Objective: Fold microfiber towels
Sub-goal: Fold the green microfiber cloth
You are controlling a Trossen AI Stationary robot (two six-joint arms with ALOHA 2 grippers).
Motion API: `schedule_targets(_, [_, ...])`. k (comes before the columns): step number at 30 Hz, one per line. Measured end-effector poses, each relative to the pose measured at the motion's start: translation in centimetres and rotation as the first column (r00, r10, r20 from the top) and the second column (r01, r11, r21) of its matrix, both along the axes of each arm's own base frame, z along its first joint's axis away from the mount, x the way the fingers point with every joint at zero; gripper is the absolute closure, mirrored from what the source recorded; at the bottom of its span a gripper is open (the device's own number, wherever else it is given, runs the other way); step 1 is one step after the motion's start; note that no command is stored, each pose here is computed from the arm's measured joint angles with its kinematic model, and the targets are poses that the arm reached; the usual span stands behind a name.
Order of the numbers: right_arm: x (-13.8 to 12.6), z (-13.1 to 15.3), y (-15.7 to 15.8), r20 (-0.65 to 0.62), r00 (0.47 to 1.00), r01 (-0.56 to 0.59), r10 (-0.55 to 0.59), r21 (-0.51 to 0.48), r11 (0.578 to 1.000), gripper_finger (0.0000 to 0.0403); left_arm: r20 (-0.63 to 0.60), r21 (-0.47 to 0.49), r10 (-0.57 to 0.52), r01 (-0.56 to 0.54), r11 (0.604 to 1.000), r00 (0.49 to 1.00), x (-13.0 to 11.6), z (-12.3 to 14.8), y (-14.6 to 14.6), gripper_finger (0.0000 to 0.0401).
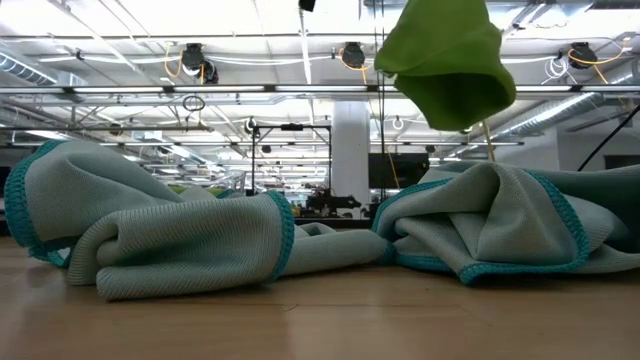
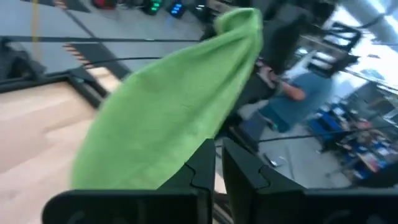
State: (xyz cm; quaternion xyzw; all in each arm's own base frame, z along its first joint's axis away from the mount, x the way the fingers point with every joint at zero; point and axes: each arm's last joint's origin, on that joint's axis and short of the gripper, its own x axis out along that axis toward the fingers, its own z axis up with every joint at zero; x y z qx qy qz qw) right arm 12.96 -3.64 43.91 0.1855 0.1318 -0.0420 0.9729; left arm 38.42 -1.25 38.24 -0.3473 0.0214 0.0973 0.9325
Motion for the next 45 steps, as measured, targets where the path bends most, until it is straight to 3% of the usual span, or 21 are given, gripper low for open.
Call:
schedule_targets(7, [0.0, 0.0, 0.0, 0.000, 1.000, 0.000, 0.000, 0.000, 1.000, 0.0401, -0.014, 0.079, -0.102, 0.103, 0.992, 0.995, 0.1, 0.0, 0.3, 0.0370])
schedule_targets(12, [0.0, 0.0, 0.0, 0.000, 1.000, 0.005, -0.005, 0.013, 1.000, 0.0401, -0.030, 0.111, -0.233, 0.234, 0.966, 0.972, 0.1, -0.1, 0.8, 0.0370])
schedule_targets(16, [0.0, 0.0, 0.0, 0.000, 1.000, 0.007, -0.007, 0.014, 1.000, 0.0401, -0.025, 0.078, -0.227, 0.228, 0.970, 0.974, 0.1, -0.1, 2.0, 0.0370])
schedule_targets(20, [0.0, 0.0, 0.0, 0.001, 1.000, 0.009, -0.009, 0.017, 1.000, 0.0401, -0.065, 0.112, -0.246, 0.252, 0.961, 0.967, 0.0, -0.4, 2.7, 0.0362])
schedule_targets(26, [0.0, 0.1, 0.0, 0.015, 1.000, 0.009, -0.009, 0.012, 1.000, 0.0401, -0.295, 0.154, -0.230, 0.283, 0.947, 0.927, 0.0, -3.1, 3.3, 0.0271])
schedule_targets(31, [0.0, 0.2, 0.0, 0.016, 1.000, 0.009, -0.009, 0.012, 1.000, 0.0401, -0.346, 0.175, -0.174, 0.246, 0.953, 0.922, 0.9, -4.7, 5.0, 0.0163])
schedule_targets(35, [0.1, 0.1, 0.0, 0.016, 1.000, 0.009, -0.009, 0.012, 1.000, 0.0401, -0.339, 0.214, -0.209, 0.292, 0.932, 0.917, 2.1, -5.9, 6.1, 0.0119])
schedule_targets(40, [0.1, 0.1, 0.0, 0.015, 1.000, 0.008, -0.008, 0.012, 1.000, 0.0401, -0.380, 0.252, -0.271, 0.381, 0.889, 0.884, 3.5, -8.4, 7.1, 0.0141])
schedule_targets(45, [0.0, 0.1, 0.0, 0.014, 1.000, 0.007, -0.007, 0.013, 1.000, 0.0401, -0.400, 0.225, -0.320, 0.431, 0.874, 0.859, 4.3, -10.2, 7.3, 0.0235])
